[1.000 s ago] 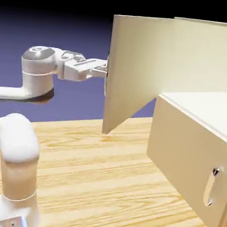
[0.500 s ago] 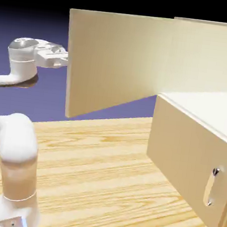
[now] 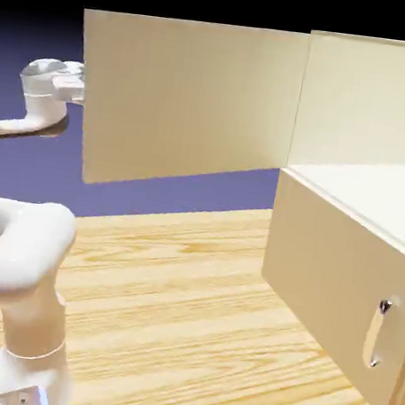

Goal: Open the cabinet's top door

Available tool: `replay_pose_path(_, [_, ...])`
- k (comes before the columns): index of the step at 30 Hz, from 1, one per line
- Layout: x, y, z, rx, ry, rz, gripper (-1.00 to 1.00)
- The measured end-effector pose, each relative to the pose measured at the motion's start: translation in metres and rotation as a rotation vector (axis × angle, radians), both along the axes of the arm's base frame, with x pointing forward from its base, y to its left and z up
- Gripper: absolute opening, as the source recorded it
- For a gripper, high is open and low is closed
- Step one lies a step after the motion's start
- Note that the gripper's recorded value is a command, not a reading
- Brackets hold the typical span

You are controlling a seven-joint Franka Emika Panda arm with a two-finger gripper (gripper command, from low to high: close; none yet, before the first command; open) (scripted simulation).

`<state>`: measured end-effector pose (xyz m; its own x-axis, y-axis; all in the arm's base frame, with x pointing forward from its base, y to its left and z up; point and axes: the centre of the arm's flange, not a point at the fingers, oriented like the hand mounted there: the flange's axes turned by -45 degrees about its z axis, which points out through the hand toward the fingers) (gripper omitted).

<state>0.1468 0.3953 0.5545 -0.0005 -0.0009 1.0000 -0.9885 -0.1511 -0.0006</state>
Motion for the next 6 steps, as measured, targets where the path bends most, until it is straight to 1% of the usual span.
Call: replay_pose_path(6, [0.008,0.045,0.0,0.0,0.0,-0.085,-1.0])
